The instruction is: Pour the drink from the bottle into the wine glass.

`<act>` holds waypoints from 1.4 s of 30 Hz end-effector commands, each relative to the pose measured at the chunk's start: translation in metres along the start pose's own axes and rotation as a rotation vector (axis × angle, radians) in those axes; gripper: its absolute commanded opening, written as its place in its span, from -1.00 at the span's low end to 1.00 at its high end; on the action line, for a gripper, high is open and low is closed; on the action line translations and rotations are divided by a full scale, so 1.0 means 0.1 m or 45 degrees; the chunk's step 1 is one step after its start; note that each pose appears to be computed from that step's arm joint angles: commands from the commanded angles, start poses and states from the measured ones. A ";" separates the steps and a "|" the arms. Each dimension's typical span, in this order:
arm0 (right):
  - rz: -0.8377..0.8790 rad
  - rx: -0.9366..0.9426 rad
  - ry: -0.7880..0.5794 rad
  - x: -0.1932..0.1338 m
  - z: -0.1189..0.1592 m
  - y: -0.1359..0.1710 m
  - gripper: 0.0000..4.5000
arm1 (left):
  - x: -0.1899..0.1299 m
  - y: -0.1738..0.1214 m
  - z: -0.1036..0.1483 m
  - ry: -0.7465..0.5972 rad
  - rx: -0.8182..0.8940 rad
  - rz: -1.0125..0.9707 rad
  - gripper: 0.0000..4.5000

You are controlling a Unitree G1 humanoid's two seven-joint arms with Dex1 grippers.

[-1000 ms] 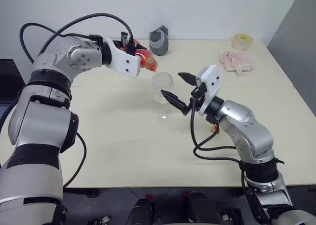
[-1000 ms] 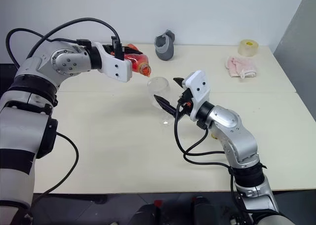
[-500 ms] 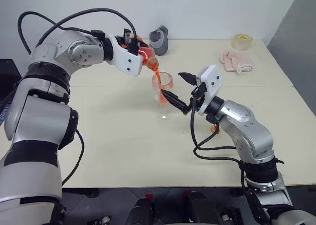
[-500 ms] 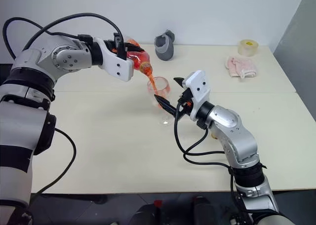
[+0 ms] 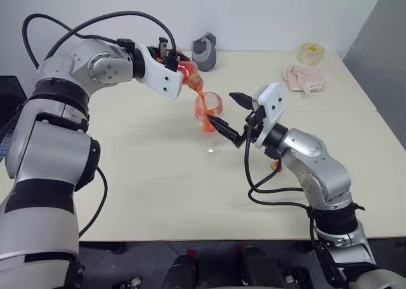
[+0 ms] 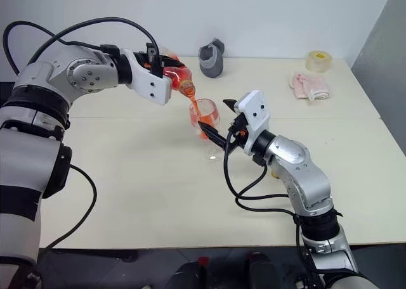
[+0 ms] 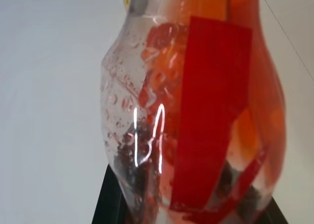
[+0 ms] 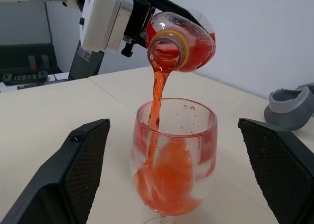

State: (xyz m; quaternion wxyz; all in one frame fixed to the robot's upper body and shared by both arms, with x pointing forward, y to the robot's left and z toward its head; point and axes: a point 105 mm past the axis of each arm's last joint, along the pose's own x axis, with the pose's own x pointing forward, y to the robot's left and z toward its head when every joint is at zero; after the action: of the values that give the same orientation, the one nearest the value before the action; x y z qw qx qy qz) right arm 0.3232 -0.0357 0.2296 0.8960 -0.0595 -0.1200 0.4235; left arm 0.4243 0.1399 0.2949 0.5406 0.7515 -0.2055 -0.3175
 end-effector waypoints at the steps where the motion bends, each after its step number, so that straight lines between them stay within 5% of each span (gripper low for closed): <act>1: -0.013 -0.042 -0.080 -0.01 0.16 -0.01 0.99 | -0.09 0.27 -0.02 0.020 0.051 0.100 -0.59; 18: -0.006 -0.041 -0.071 -0.05 0.14 0.01 0.99 | -0.06 0.24 -0.03 0.027 0.032 0.093 -0.59; 30: -0.006 -0.039 -0.058 -0.06 0.13 -0.01 0.99 | -0.03 0.39 0.00 -0.143 -0.596 0.205 -0.59; 37: 0.025 -0.026 -0.058 -0.10 0.15 0.03 0.99 | -0.17 0.52 -0.19 -0.213 -1.041 0.413 -0.59; 42: 0.085 0.009 -0.057 -0.22 0.16 0.13 0.99 | -0.32 0.31 -0.44 -0.144 -1.338 0.600 -0.59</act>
State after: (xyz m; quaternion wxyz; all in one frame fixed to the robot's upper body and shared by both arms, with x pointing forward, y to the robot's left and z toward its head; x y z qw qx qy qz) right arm 0.3078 -0.0423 0.2257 0.8879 -0.0530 -0.1094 0.4437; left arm 0.4379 0.1659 0.3240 0.8686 0.3303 -0.1805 -0.3224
